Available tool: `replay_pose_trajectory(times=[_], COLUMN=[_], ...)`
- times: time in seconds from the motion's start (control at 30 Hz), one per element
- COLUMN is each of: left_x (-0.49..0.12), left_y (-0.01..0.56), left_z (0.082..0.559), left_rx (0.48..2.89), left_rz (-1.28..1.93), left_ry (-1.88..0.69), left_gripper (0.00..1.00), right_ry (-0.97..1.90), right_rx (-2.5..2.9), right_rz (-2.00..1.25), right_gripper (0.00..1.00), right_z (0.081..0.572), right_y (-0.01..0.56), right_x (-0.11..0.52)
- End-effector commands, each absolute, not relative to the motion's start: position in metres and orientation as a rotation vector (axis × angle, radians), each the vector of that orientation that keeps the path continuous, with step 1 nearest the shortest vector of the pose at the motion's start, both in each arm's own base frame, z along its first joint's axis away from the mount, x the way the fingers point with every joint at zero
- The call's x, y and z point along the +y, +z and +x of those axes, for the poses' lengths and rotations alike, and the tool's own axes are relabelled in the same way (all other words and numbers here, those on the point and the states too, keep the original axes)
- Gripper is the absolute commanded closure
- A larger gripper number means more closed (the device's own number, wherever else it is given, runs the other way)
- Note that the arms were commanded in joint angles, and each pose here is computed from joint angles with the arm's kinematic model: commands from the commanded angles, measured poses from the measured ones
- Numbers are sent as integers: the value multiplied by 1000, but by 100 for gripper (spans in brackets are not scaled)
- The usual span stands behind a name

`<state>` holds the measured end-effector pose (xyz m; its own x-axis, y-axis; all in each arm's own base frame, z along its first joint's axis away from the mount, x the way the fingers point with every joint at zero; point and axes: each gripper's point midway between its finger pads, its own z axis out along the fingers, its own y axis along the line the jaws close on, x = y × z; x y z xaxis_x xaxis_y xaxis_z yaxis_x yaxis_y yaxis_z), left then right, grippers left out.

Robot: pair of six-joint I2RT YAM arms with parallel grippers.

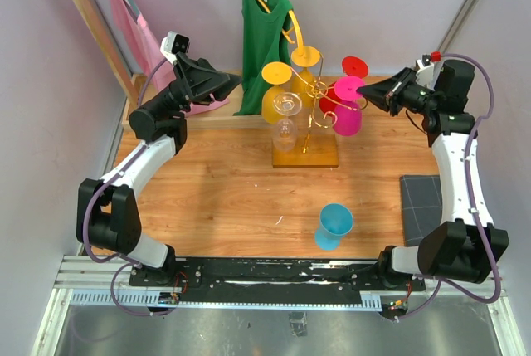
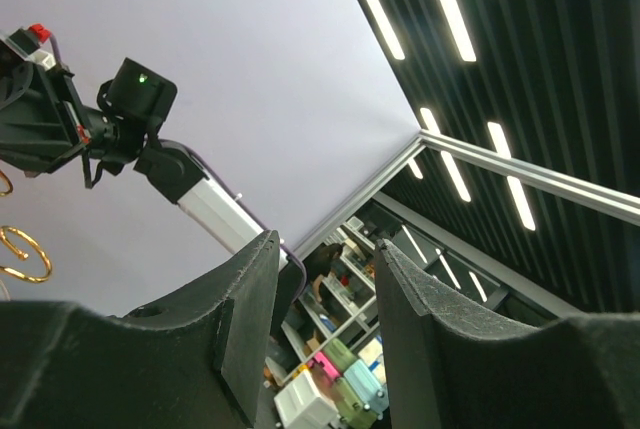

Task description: Place the wine glass upside down on the wine glass rack

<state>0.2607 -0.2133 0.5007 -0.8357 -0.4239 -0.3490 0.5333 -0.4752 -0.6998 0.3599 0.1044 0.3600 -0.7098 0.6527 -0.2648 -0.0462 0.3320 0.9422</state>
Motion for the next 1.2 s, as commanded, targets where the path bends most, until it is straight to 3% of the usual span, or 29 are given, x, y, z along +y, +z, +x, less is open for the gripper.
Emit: replay_pose_trajectory(times=[0.0, 0.73, 1.17], left_x=[-203, -203, -202], left_y=[506, 505, 507], left_z=[221, 222, 218], left_rx=[980, 980, 978], left_rz=[420, 413, 416], left_ry=[-2232, -2234, -2240], left_gripper=[52, 52, 53], right_ry=[1438, 1483, 1421], right_rx=[1952, 1927, 1850], right_rz=[402, 344, 418], right_gripper=[99, 99, 99], right_z=[351, 310, 310], right_y=[376, 381, 385], right_x=[118, 126, 100])
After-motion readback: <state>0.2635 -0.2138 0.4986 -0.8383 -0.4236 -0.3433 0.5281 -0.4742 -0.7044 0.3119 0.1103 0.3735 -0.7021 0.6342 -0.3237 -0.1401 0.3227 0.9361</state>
